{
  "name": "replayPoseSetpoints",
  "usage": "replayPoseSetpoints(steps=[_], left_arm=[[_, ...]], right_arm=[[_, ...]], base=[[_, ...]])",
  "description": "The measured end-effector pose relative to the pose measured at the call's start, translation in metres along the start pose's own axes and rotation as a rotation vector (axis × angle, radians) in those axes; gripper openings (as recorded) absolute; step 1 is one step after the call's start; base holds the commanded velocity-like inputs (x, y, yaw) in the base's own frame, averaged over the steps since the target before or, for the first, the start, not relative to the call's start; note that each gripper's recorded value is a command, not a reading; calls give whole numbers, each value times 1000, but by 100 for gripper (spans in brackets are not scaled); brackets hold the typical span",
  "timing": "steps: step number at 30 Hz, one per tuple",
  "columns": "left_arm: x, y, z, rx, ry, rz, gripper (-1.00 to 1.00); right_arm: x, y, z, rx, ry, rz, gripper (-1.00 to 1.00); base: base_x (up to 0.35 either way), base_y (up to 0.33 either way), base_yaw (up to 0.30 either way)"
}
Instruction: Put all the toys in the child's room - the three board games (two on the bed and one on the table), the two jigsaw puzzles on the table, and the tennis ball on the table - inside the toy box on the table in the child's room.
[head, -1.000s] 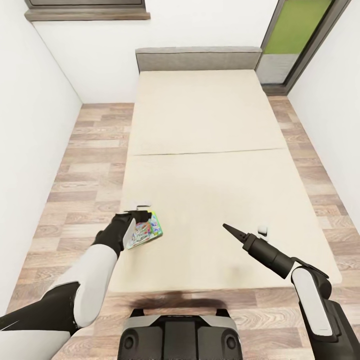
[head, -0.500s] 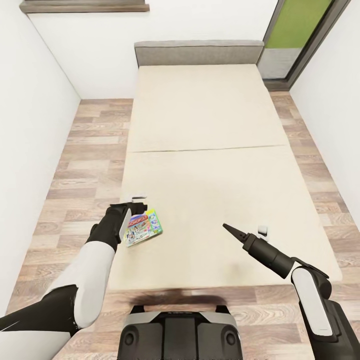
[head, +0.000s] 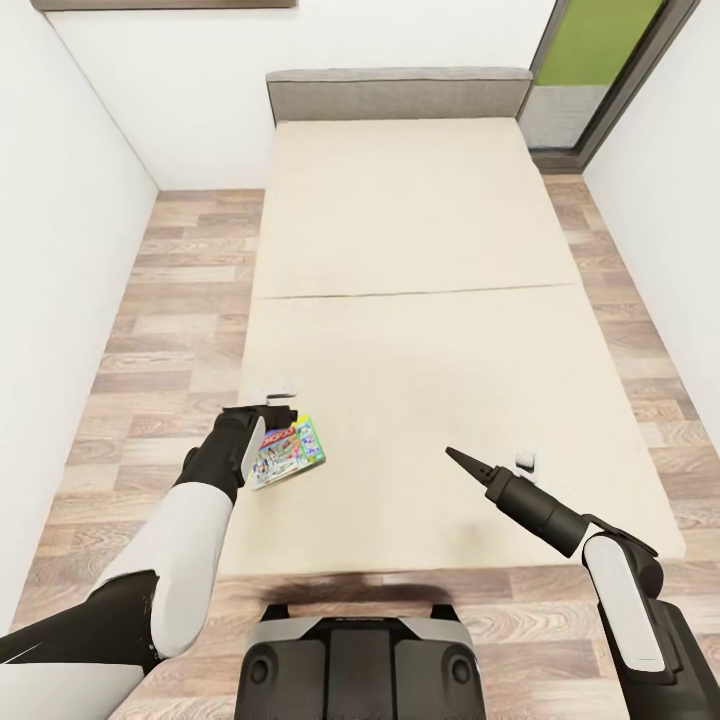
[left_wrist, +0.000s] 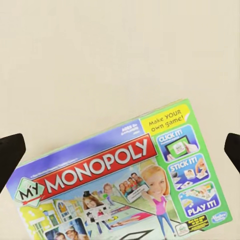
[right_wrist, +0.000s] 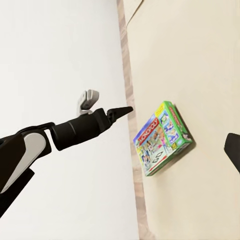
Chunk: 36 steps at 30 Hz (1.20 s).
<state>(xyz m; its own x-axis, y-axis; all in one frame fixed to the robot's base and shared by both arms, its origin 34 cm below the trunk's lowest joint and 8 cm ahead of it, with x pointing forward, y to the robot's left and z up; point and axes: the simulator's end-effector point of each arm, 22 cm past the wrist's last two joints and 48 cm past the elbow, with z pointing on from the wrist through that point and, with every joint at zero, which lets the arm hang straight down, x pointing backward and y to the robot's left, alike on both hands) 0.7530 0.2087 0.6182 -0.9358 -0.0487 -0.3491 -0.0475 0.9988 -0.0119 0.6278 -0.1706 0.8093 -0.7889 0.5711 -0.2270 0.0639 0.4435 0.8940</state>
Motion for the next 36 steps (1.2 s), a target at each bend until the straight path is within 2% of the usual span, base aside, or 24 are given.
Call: replayPoseSetpoints(steps=[12, 19, 22, 36], left_arm=[[2, 0, 2, 0, 1, 0, 100], [1, 0, 2, 0, -1, -1, 100], [2, 0, 2, 0, 0, -1, 100], [1, 0, 2, 1, -1, -1, 100]], right_arm=[[2, 9, 0, -35, 11, -1, 100], [4, 37, -3, -163, 20, 4, 100], [3, 44, -4, -193, 19, 5, 100], [2, 48, -6, -215, 15, 5, 100]], base=[[0, 0, 0], [0, 0, 0], [0, 0, 0], [0, 0, 0]])
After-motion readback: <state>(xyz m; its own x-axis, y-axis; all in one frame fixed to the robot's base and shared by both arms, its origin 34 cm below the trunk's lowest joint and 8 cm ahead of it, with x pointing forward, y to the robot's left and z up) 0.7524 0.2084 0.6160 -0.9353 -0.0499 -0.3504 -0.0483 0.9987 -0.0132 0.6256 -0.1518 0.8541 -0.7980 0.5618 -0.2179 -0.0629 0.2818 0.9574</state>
